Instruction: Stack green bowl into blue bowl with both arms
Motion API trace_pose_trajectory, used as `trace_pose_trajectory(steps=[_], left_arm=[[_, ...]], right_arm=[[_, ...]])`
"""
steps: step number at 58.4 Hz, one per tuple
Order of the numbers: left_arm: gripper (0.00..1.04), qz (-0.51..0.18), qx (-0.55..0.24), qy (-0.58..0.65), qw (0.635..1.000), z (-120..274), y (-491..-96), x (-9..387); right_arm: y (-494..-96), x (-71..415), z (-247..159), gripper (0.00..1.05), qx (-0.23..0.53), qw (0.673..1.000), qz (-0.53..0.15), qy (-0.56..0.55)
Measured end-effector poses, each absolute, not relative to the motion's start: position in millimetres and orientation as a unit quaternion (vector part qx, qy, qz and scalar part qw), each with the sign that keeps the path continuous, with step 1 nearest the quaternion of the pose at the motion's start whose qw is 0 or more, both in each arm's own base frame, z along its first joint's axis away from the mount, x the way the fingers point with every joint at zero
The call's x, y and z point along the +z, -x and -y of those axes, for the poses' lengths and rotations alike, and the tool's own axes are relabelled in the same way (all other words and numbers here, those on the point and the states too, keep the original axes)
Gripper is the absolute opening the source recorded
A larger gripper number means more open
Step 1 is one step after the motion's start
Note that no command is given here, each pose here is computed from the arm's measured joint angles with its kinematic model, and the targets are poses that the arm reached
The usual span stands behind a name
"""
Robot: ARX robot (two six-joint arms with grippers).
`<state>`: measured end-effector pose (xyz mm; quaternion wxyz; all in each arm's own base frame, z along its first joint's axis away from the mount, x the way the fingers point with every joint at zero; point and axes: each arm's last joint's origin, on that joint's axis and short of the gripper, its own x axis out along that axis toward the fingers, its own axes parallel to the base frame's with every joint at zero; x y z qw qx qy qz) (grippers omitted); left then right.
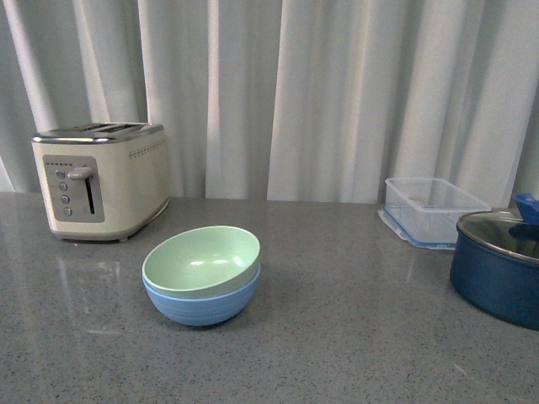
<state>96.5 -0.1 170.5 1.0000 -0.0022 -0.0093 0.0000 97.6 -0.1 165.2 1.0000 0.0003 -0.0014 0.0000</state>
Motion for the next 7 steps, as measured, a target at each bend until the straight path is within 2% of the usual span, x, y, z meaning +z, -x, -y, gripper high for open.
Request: trace_pose_trajectory(steps=[7], left_arm=[[0.98,0.009,0.0,0.002,1.0,0.1,-96.5,170.5]], right_arm=[[-97.6,165.2,0.1,0.95,0.0,1.0,0.001,0.0]])
